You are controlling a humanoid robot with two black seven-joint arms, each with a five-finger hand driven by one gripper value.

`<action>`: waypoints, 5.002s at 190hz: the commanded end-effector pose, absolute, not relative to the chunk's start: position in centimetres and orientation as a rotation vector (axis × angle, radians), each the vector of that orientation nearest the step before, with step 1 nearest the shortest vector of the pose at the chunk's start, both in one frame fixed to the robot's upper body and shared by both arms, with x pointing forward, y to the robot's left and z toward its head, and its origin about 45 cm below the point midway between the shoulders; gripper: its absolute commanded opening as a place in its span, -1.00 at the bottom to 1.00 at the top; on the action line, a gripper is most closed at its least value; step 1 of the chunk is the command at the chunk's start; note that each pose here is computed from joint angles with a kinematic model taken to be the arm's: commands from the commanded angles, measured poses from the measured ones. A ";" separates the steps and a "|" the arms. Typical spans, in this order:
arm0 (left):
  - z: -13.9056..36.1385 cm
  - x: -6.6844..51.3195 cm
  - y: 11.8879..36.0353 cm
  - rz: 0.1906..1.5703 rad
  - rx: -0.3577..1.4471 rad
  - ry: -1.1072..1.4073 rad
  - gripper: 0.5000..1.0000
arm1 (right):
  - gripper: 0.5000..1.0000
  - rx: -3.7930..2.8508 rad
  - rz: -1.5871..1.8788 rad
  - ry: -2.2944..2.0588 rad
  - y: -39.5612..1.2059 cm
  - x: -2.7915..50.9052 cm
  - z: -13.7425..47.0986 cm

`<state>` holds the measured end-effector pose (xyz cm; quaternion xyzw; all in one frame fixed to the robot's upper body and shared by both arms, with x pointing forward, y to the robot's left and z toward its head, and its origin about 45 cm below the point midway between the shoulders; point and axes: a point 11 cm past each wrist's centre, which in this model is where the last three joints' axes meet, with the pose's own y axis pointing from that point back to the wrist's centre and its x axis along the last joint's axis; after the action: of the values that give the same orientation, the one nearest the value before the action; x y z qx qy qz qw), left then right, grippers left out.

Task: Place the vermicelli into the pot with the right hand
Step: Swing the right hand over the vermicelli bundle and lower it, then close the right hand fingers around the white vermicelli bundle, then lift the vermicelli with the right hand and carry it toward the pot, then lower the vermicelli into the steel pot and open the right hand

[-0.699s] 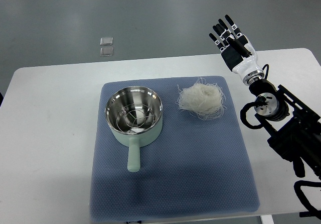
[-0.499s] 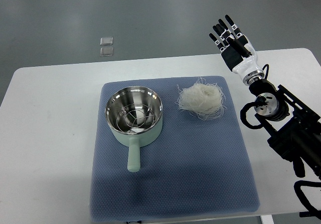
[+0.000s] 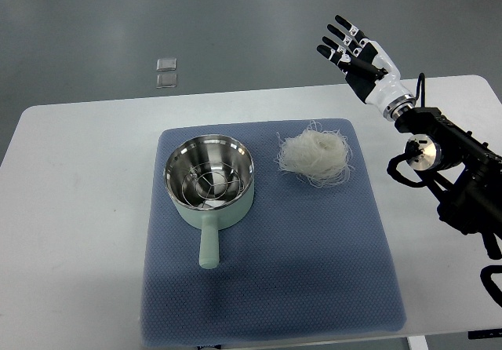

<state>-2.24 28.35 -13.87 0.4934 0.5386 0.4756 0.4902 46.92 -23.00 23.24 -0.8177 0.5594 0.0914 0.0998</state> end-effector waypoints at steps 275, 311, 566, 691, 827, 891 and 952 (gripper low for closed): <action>-13.9 -2.2 28.0 1.148 1.190 1.313 1.00 | 0.71 -3.896 -1.656 0.518 -17.9 46.3 24.2; -13.9 -2.2 28.0 1.146 1.189 1.312 1.00 | 0.71 -3.896 -1.654 0.575 -18.0 46.4 22.4; -13.9 -2.2 28.2 1.149 1.193 1.311 1.00 | -1.00 -3.554 -1.900 0.671 -17.0 46.0 39.6; -13.9 -2.2 28.2 1.149 1.193 1.311 1.00 | -1.00 -3.333 -2.005 0.393 -4.7 42.9 43.1; -13.9 -2.2 28.4 1.155 1.199 1.308 1.00 | -1.00 -3.503 -1.740 0.377 -0.5 44.0 31.6; -13.9 -2.2 28.4 1.154 1.197 1.309 1.00 | -1.00 -3.545 -1.585 0.383 -0.6 43.4 29.8; -13.9 -2.2 28.4 1.156 1.198 1.309 1.00 | -1.00 -3.599 -1.481 0.369 -1.2 42.8 27.1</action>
<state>-2.24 28.38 -13.87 0.4930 0.5389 0.4756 0.4903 42.95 -1.03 27.86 -0.8518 0.0886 -0.3573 -0.3728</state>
